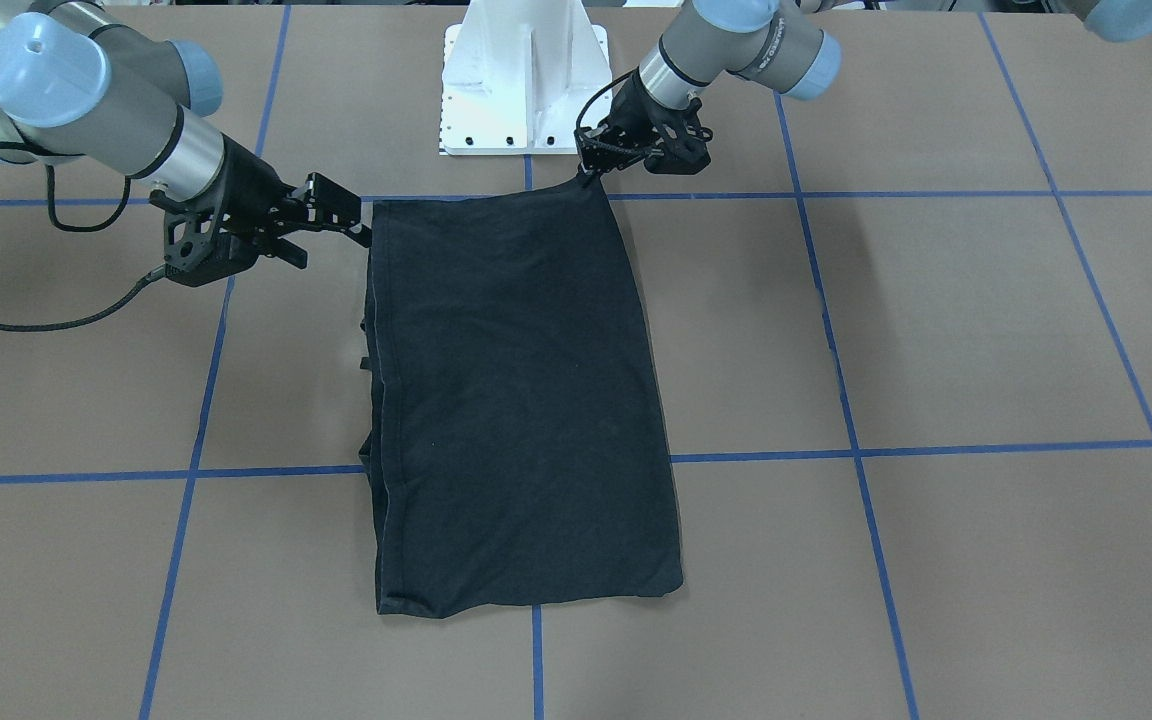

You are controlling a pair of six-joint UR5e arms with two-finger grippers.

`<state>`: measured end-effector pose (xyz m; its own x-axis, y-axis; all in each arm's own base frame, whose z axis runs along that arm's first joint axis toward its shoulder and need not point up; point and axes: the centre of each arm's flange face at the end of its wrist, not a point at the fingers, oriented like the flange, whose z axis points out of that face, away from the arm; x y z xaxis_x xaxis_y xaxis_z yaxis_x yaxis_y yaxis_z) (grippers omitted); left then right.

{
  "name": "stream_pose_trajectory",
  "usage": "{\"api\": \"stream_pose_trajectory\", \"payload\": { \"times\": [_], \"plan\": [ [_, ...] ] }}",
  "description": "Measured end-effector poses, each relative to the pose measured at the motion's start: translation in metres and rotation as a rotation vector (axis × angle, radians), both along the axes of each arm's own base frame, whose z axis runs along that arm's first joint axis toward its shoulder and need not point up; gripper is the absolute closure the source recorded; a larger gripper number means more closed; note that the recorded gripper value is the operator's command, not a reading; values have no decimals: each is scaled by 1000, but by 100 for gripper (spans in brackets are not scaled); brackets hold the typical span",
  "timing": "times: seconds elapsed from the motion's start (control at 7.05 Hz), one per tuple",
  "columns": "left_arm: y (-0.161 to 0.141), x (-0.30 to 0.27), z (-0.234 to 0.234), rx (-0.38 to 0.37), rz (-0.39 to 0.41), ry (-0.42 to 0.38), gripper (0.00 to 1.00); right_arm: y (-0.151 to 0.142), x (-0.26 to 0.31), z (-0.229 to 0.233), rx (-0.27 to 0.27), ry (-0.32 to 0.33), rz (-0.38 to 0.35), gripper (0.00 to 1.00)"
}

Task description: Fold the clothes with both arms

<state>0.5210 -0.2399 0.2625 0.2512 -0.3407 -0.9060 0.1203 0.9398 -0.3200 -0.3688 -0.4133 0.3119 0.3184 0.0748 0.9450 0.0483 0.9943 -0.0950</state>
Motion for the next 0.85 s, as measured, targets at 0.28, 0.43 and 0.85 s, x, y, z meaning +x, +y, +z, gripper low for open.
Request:
{"api": "stream_pose_trajectory", "payload": {
  "times": [0.28, 0.43, 0.85],
  "plan": [
    [-3, -9, -5, 0, -4, 2, 100, 21, -25, -3, -98, 15, 15, 0],
    [-4, -11, -4, 0, -6, 1, 100, 36, -42, -1, -123, 31, 25, 0],
    [-6, -18, -10, -4, -1, 14, 100, 85, -85, 20, -187, 98, 42, 0]
  ]
}}
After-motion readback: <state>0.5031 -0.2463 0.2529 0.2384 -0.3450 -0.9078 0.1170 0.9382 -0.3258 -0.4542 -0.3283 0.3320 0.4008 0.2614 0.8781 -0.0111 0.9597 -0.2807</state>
